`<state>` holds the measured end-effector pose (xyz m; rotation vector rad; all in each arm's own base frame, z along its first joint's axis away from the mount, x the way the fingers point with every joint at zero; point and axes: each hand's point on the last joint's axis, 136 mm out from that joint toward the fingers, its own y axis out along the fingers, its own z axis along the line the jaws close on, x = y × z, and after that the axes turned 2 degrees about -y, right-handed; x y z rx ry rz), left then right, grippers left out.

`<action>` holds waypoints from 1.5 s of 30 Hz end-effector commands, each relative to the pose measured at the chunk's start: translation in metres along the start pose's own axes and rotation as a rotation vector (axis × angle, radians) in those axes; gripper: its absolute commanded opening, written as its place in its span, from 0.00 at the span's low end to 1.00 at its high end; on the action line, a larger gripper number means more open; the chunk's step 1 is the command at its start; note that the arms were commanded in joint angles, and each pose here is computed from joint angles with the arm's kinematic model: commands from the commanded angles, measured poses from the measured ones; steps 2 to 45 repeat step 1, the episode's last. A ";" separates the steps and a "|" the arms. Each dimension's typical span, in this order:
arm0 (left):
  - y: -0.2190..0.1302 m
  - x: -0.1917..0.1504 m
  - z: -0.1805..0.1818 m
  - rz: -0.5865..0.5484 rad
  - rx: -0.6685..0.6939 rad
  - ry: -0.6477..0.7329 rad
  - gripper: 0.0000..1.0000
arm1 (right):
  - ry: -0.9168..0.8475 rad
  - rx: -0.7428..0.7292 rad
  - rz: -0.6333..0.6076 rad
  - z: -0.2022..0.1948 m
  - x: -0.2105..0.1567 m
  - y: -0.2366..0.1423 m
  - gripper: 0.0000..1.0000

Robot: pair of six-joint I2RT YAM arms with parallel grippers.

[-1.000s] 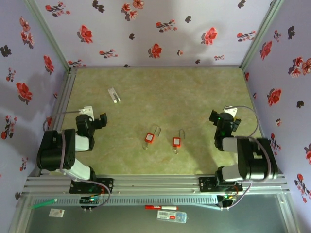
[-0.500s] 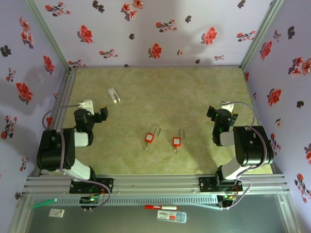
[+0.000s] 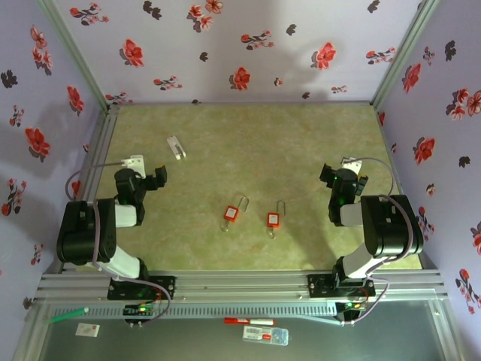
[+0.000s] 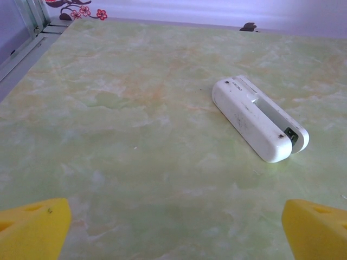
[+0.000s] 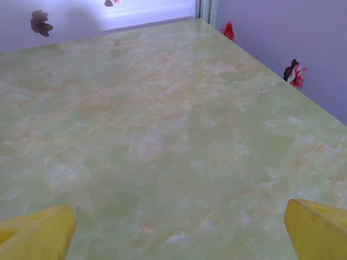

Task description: Unlock with the key

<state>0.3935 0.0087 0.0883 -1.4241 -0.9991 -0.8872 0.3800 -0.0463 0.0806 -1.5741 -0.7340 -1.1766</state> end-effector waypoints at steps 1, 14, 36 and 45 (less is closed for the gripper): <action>0.001 0.007 0.001 -0.020 -0.004 0.026 1.00 | 0.025 -0.001 -0.036 0.001 0.012 0.000 0.99; 0.001 0.007 0.001 -0.020 -0.004 0.026 1.00 | 0.025 -0.001 -0.036 0.001 0.012 0.000 0.99; 0.001 0.007 0.001 -0.020 -0.004 0.026 1.00 | 0.025 -0.001 -0.036 0.001 0.012 0.000 0.99; 0.001 0.007 0.001 -0.020 -0.004 0.026 1.00 | 0.025 -0.001 -0.036 0.001 0.012 0.000 0.99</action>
